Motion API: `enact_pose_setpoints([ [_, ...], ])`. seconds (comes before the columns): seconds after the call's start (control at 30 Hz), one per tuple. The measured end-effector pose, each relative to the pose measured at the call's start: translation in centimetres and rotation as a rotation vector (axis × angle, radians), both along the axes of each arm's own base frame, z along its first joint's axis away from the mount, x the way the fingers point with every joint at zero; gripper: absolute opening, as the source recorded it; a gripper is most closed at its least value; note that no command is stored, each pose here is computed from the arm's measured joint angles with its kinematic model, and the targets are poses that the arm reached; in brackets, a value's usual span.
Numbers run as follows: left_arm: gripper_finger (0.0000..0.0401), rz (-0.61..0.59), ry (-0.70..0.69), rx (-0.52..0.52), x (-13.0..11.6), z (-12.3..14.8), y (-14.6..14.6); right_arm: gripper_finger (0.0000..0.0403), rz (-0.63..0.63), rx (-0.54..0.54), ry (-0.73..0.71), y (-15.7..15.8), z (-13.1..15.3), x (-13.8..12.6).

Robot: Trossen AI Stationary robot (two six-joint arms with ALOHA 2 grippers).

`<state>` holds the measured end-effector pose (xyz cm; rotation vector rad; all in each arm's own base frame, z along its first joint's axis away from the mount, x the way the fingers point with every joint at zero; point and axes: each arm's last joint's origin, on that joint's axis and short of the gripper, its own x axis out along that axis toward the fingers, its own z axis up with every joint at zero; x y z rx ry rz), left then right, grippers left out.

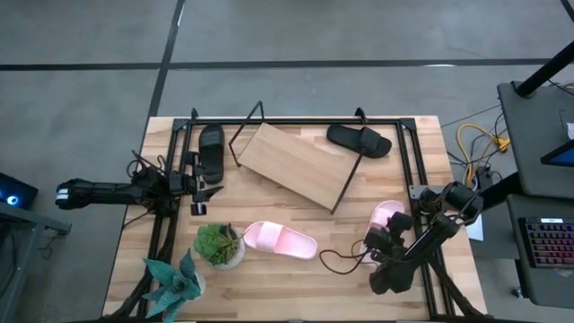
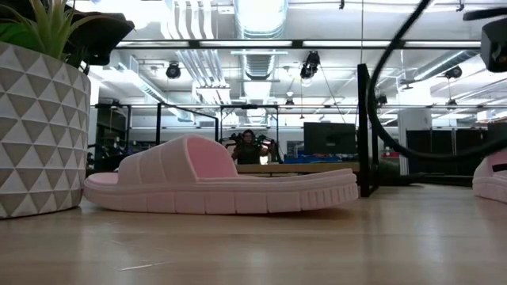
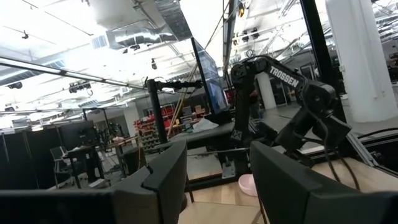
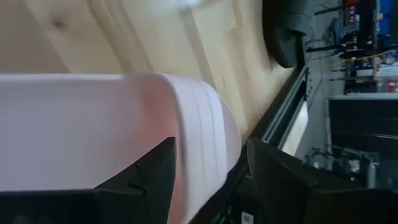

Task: Pick and place slides into the shelf
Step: Put the right pink slide on the shelf

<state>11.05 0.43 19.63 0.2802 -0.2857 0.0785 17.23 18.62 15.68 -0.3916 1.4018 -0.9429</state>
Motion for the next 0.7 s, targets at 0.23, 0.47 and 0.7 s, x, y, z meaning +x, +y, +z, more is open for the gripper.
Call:
enact_pose_setpoints([
  [0.23, 0.0162, 0.0, 0.0, 0.0, 0.0, 0.0, 0.0, 0.0189, -0.037, -0.01, 0.055, -0.9, -1.2, -0.9],
  [0.47, 0.0162, 0.001, 0.001, 0.0, 0.0, 0.0, 0.0, 0.0189, -0.037, 0.019, 0.033, -1.3, -2.5, -1.2],
  [0.7, 0.0162, 0.0, 0.002, 0.0, 0.0, 0.0, 0.0, 0.0189, -0.063, 0.027, 0.016, -1.7, -3.0, -1.2],
])
